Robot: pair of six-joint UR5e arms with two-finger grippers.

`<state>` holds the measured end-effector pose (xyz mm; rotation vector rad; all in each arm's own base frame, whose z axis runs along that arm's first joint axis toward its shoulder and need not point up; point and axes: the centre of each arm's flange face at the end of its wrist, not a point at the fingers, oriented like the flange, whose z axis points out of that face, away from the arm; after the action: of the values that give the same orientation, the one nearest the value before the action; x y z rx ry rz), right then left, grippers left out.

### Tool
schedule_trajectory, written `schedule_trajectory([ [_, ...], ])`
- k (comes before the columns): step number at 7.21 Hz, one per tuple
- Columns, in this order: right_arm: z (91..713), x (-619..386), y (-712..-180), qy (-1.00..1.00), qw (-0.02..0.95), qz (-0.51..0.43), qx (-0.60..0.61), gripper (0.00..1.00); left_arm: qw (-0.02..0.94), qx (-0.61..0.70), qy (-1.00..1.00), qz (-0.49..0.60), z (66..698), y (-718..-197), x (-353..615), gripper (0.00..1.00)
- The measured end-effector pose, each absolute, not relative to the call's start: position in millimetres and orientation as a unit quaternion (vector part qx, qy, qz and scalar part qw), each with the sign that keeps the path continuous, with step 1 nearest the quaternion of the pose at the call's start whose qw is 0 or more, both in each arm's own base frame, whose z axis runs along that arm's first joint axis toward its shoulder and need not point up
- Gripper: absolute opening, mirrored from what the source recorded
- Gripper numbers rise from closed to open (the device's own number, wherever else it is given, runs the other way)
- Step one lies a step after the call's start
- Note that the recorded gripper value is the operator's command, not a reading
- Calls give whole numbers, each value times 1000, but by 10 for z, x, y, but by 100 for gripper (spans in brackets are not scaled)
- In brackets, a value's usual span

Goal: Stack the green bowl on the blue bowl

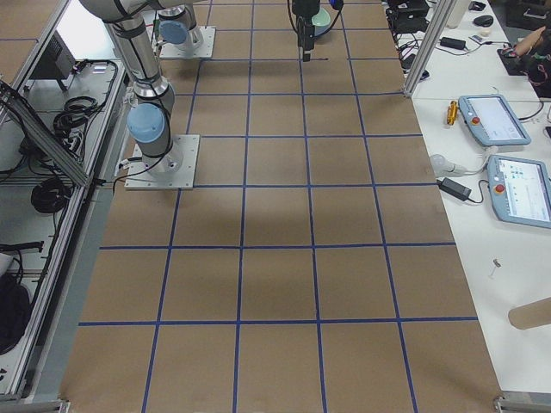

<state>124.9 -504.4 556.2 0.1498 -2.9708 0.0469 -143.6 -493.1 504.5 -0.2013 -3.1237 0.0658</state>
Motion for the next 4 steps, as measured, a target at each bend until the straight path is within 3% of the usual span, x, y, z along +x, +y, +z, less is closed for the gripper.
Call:
schedule_trajectory([
  [4,5562,1250,-5044,-995,83,16,50,100,6,-52,-999,11,5165,-4847,-1312,100],
])
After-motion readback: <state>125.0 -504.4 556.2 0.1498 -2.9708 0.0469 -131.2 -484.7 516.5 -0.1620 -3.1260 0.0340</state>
